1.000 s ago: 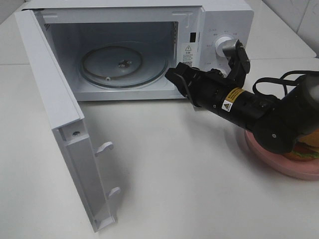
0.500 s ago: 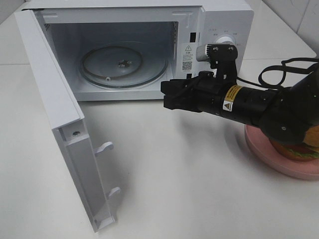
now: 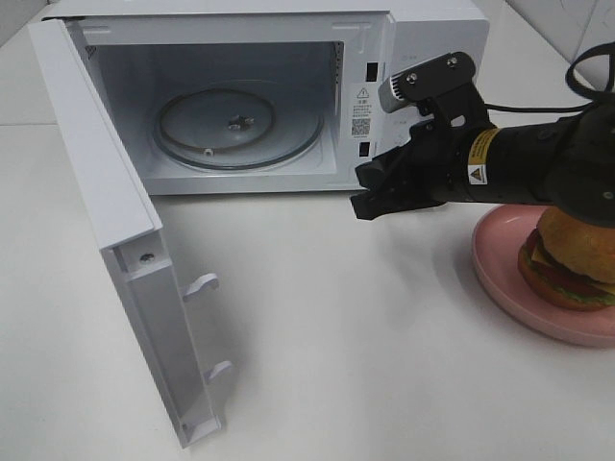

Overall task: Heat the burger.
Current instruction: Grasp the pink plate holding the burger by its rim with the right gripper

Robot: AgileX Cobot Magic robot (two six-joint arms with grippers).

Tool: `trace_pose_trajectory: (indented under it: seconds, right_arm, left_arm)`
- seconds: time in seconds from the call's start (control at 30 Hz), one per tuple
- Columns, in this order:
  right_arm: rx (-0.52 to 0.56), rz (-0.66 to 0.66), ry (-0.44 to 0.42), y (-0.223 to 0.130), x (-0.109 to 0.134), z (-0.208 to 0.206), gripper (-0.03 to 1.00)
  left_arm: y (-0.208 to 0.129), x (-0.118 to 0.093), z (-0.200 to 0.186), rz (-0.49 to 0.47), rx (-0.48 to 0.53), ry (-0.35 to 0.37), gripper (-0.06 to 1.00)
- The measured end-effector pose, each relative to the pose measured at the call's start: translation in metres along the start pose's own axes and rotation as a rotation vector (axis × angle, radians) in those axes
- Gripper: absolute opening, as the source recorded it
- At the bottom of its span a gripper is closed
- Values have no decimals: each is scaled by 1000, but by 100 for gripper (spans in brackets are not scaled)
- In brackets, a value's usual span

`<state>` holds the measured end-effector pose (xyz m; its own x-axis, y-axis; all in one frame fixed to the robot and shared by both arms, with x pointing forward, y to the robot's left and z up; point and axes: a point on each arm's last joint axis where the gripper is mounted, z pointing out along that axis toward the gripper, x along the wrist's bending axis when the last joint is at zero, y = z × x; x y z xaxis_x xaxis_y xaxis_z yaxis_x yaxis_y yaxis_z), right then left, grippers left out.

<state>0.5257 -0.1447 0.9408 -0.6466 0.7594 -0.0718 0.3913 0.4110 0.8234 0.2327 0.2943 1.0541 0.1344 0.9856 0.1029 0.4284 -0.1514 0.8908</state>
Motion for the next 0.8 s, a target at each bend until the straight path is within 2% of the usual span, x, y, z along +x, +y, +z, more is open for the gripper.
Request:
trace_pose_trajectory:
  seconds: [0.03,0.23,0.3,0.33,0.37,0.43,0.47,0.6,0.67,0.8]
  right_arm:
    - [53,-6,-36,0,-3,-7,27]
    - [177,-10,-120,-1,-10,-24,28]
    - [264,23,-170,-6,-14,-33,28]
    - [264,23,-170,-6,-14,-33,28]
    - [331,62,-198,-11,-15,-36,29]
    - [356,83,-208,-13,-16,-37,29]
    - [419,141,-227,-19,-16,-40,30]
    - [487,216,-237,-25,-14,-43,31]
    - [563,276,-219,-31,-10,-46,31]
    - [612,311,-184,-34,-6,-47,34]
  left_arm:
    - [0,0,0,0,0,0,0]
    - [0,0,0,0,0,0,0]
    - [0,0,0,0,0,0,0]
    - [0,0,0,0,0,0,0]
    - [0,0,0,0,0,0,0]
    - [0,0,0,0,0,0,0]
    - [0,0,0,0,0,0,0]
    - [0,0,0,0,0,0,0]
    - [0,0,0,0,0,0,0]
    - [0,0,0,0,0,0,0]
